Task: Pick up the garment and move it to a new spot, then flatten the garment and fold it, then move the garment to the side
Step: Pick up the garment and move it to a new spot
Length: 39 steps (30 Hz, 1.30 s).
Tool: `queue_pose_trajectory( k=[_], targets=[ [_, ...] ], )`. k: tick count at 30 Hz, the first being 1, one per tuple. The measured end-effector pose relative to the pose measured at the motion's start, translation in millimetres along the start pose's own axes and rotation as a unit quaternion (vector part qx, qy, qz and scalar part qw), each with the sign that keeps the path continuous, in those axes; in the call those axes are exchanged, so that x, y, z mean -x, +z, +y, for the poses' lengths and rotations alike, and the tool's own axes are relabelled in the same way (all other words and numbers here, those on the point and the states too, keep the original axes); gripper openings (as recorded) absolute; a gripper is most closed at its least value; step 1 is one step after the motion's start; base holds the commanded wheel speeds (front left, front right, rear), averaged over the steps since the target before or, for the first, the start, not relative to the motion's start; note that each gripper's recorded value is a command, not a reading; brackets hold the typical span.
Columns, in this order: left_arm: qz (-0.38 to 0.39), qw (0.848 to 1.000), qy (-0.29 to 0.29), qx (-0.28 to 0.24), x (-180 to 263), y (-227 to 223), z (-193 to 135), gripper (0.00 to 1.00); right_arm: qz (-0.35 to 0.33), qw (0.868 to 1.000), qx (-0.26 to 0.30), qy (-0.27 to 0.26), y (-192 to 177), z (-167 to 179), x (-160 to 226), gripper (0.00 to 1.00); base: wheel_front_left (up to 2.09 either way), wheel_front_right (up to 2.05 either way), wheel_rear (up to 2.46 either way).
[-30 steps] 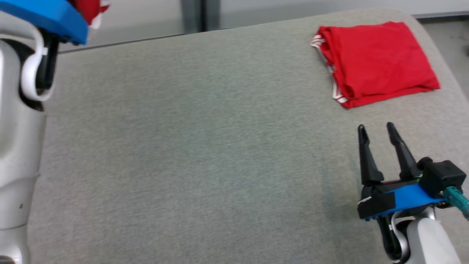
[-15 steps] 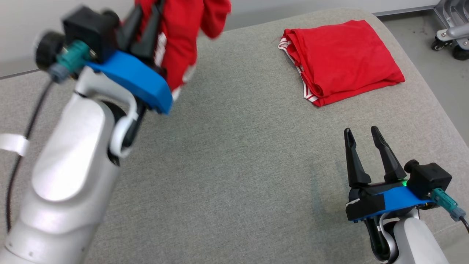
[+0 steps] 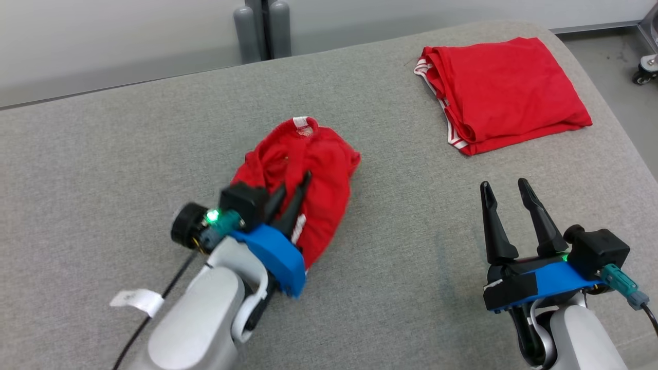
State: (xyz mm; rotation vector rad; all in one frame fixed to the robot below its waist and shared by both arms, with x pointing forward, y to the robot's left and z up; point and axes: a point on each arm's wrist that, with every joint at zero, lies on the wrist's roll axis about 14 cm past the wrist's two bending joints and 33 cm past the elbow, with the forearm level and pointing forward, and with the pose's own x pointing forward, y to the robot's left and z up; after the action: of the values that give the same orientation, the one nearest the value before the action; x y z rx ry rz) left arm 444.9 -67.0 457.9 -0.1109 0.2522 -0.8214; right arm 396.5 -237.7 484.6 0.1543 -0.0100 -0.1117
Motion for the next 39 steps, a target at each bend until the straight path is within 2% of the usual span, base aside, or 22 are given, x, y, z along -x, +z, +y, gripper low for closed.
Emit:
queue_pose_trajectory(
  k=[2, 3, 4, 5, 12, 17, 28, 39],
  targets=[
    [0.014, 1.000, -0.002, 0.004, 6, -15, -7, 0.00, 0.000, 1.000, -0.001, 0.003, 0, 2, -1, 1.00, 0.00, 0.00, 0.00],
    [0.019, 1.000, -0.003, 0.009, 9, -21, -10, 0.19, -0.001, 1.000, 0.000, 0.004, 0, 3, -2, 1.00, 0.00, 0.00, 0.00],
    [0.022, 1.000, -0.004, 0.012, 11, -25, -13, 0.19, 0.000, 1.000, 0.000, 0.006, 0, 4, -2, 1.00, 0.00, 0.00, 0.00],
    [0.023, 1.000, -0.005, 0.012, 13, -29, -17, 1.00, 0.000, 1.000, 0.001, 0.008, 0, 6, -2, 1.00, 0.00, 0.00, 0.00],
    [-0.055, 0.998, 0.023, -0.005, 24, 4, -10, 1.00, -0.002, 1.000, -0.002, 0.022, 3, 15, -1, 1.00, 0.00, 0.00, 0.00],
    [-0.113, 0.990, 0.082, -0.022, 42, 36, 23, 1.00, -0.005, 0.999, -0.005, 0.032, 6, 23, -1, 1.00, 0.00, 0.00, 0.00],
    [-0.167, 0.955, 0.238, -0.051, 122, 66, 102, 1.00, -0.006, 0.998, -0.007, 0.063, 8, 45, -5, 1.00, 0.00, 0.00, 0.00],
    [-0.173, 0.923, 0.340, -0.039, 194, 55, 131, 1.00, -0.001, 0.996, -0.006, 0.085, 8, 61, -2, 1.00, 0.00, 0.00, 0.00]
  ],
)
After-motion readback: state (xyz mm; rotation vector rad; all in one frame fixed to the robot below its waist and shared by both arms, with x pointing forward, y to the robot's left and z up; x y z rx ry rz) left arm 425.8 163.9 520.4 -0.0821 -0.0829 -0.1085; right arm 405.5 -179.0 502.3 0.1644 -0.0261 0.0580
